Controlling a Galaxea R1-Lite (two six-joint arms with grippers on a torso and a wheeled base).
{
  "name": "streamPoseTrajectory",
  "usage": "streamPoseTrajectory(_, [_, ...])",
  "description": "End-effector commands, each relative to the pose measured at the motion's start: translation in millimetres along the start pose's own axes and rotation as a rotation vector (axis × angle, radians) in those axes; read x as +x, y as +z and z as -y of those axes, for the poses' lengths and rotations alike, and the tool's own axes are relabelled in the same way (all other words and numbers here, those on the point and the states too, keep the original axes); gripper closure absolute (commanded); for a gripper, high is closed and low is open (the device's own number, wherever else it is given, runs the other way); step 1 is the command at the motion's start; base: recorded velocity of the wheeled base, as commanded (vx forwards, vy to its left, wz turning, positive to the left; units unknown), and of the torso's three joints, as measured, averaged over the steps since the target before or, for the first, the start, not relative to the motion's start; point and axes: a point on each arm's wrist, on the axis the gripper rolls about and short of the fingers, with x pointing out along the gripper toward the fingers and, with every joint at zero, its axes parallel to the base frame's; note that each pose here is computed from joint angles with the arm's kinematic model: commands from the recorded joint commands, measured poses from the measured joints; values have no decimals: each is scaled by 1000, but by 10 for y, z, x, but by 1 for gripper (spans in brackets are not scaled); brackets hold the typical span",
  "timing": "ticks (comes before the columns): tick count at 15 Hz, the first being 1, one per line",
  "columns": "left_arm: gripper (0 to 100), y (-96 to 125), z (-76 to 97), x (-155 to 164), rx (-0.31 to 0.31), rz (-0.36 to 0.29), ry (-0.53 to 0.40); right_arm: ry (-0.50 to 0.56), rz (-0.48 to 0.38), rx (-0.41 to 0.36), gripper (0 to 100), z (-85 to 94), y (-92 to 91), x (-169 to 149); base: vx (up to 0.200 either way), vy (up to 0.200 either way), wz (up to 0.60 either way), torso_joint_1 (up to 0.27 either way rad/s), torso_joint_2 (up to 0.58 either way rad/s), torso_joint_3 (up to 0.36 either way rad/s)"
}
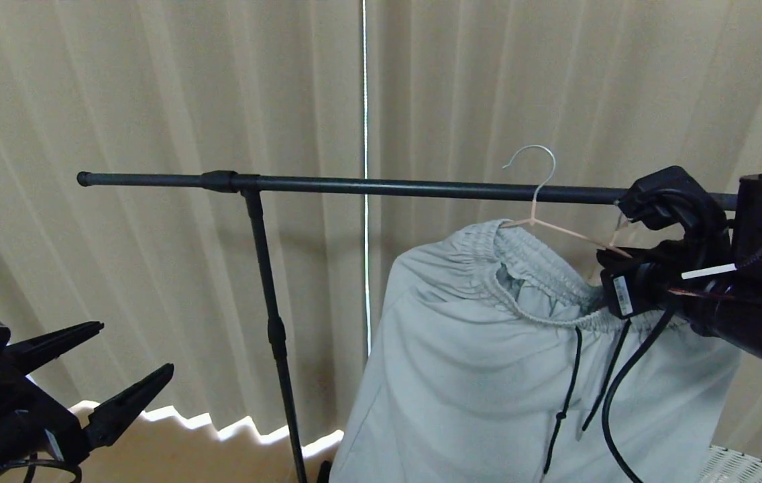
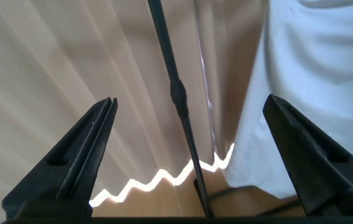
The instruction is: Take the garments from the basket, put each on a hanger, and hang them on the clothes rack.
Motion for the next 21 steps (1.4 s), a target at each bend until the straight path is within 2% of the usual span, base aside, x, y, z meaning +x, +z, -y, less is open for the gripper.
streamPoseTrajectory(1, [0,-7,12,-18,1,2,-2,-30,-19,-5,100,-34,22,123,0,0,0,0,0,0])
streamPoseTrajectory(5, [0,-7,10,-19,1,2,-1,-131,-50,-9,100,-62,87,370,0,0,0,0,0,0])
streamPoseTrajectory(9, [0,8,16,-37,4,13,1,-159,-88,-33,100,-140,78,546,0,0,0,0,0,0])
streamPoseTrajectory(14, [0,16,17,-49,7,19,5,-122,-124,-72,100,-269,53,553,0,0,0,0,0,0])
streamPoseTrajectory(21, [0,13,18,-50,8,18,4,-78,-117,-114,100,-419,58,508,0,0,0,0,0,0])
